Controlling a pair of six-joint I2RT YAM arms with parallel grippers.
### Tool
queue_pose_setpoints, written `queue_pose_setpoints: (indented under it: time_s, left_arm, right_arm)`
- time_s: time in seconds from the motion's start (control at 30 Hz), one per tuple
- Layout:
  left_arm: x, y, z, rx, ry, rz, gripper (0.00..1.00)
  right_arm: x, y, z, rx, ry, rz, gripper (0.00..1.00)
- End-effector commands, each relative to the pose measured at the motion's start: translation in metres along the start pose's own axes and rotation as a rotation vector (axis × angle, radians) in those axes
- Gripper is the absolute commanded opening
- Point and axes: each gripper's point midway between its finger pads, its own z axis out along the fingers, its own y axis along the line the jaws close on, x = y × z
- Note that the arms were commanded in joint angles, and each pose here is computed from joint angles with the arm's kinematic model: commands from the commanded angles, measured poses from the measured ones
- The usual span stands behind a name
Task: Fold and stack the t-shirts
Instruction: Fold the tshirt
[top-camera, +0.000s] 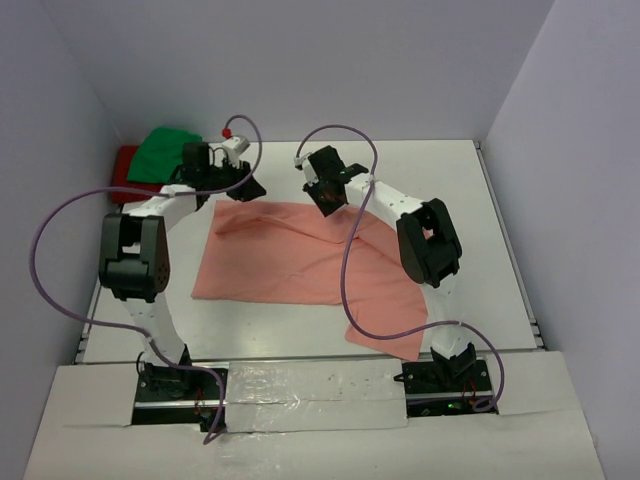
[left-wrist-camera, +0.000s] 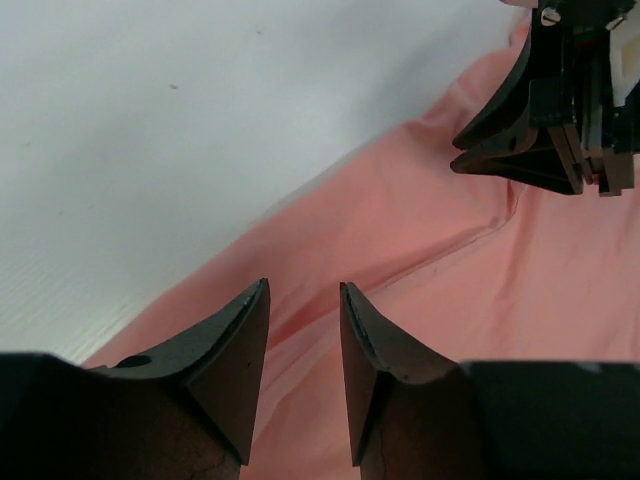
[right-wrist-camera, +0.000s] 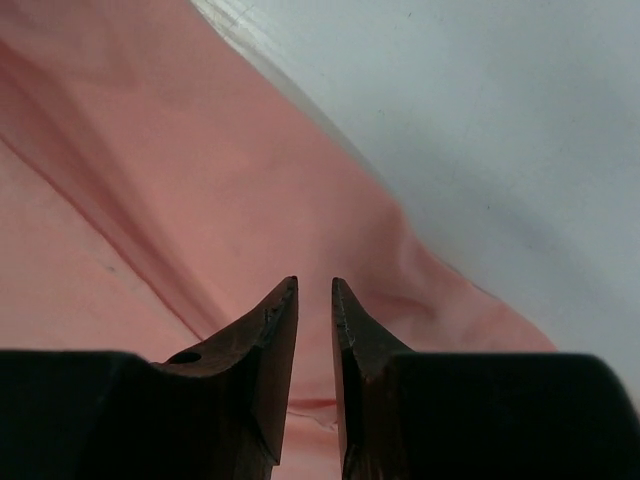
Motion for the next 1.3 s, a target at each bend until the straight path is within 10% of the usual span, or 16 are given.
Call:
queue_pose_setpoints:
  time_s: [0.0, 0.83, 1.03, 1.27]
  left_arm:
    - [0.033, -0.009, 0.015, 0.040, 0.201, 0.050, 0.43]
    - [0.132, -0.048, -0.032, 0.080, 0.446, -0.094, 0.41]
    - [0.100, -0.077, -0.040, 0.186, 0.349, -0.070, 0.40]
    - [0.037, -0.014, -0.064, -0.184, 0.110, -0.016, 0.39]
  right_arm:
    - [-0.015, -0.002, -0.026, -0.001, -0.040, -0.004, 0.28]
    - [-0.012, -0.017, -0.068, 0.032, -0.075, 0.017, 0.30]
    - [-0.008, -0.015, -0.070, 0.023, -0.067, 0.020, 0.30]
    - [0.006, -0.003, -0.074, -0.040, -0.047, 0.004, 0.32]
